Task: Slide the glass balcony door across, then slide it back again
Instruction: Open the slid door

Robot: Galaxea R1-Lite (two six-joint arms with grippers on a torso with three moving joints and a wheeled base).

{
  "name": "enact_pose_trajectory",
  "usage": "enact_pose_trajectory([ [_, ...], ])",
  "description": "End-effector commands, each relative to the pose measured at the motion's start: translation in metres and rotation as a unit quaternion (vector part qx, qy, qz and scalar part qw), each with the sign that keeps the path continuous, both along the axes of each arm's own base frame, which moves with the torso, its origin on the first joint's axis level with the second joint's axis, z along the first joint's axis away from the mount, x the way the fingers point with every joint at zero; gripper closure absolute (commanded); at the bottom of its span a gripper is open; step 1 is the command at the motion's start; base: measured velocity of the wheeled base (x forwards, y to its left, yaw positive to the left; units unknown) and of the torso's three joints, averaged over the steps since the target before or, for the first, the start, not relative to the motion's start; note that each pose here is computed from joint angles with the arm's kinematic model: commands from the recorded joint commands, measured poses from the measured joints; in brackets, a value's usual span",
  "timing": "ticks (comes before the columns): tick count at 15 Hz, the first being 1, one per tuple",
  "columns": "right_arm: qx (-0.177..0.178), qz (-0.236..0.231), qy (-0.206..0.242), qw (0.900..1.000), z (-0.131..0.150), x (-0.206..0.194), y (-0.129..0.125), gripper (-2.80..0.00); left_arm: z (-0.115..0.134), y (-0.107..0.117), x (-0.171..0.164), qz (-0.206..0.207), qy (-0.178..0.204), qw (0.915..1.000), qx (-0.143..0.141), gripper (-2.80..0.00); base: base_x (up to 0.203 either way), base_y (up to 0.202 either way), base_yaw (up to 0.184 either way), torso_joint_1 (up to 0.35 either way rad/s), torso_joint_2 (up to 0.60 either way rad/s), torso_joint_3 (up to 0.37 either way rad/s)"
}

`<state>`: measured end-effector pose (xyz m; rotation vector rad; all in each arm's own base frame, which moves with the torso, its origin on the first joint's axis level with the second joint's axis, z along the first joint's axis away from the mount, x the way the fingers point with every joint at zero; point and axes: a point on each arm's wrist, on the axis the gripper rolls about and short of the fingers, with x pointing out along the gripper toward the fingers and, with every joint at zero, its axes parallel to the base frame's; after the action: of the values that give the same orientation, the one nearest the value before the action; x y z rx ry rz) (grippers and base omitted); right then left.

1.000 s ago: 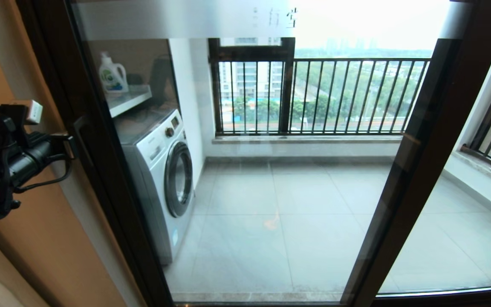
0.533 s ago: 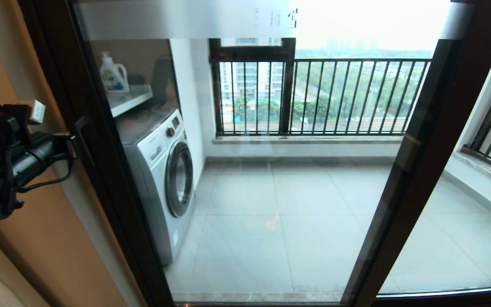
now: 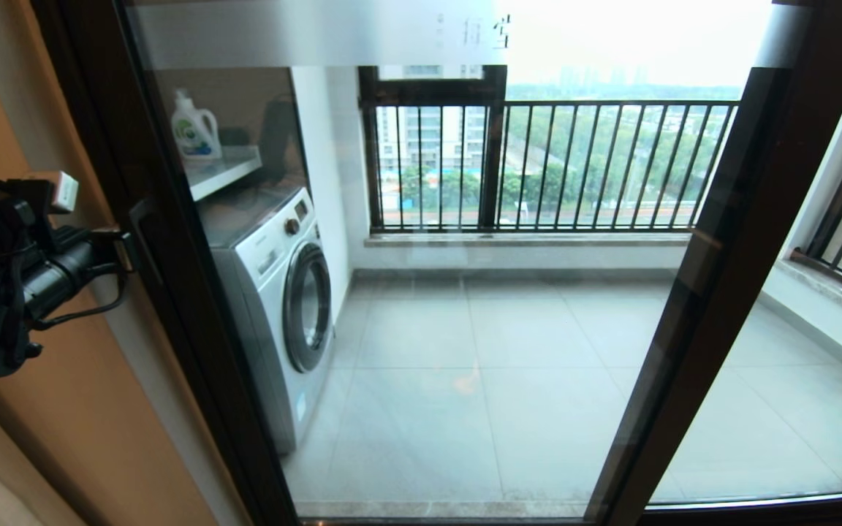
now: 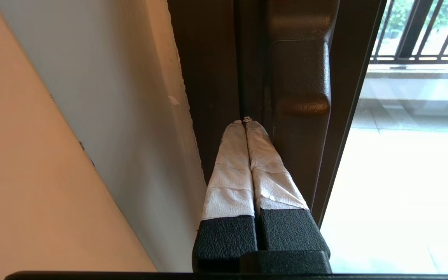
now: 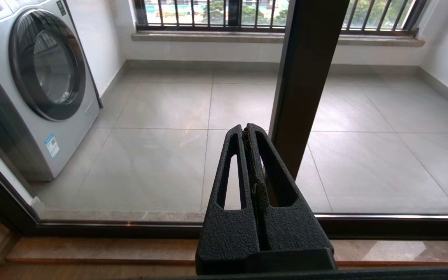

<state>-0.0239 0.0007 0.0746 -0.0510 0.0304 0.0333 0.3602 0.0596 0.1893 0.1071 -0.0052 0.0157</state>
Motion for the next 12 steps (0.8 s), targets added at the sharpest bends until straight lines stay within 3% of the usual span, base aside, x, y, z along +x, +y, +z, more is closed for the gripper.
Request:
enact_pose_trajectory([
  [1,0.0,0.001,0.0,1.0,0.0,0.0,0.0,0.0,0.0,-0.018,0.003,-0.024,-0.002,0.9997,0.0,0.0,0.0,0.0,0.0,0.0,0.0,0.0],
  [8,0.0,0.001,0.0,1.0,0.0,0.0,0.0,0.0,-0.002,-0.019,0.005,-0.021,0.0,0.9998,0.001,0.0,0.0,0.0,0.0,0.0,0.0,0.0],
  [12,0.0,0.001,0.0,1.0,0.0,0.0,0.0,0.0,-0.005,-0.003,0.007,0.002,0.002,1.0,0.001,0.0,0.0,0.0,0.0,0.0,0.0,0.0],
])
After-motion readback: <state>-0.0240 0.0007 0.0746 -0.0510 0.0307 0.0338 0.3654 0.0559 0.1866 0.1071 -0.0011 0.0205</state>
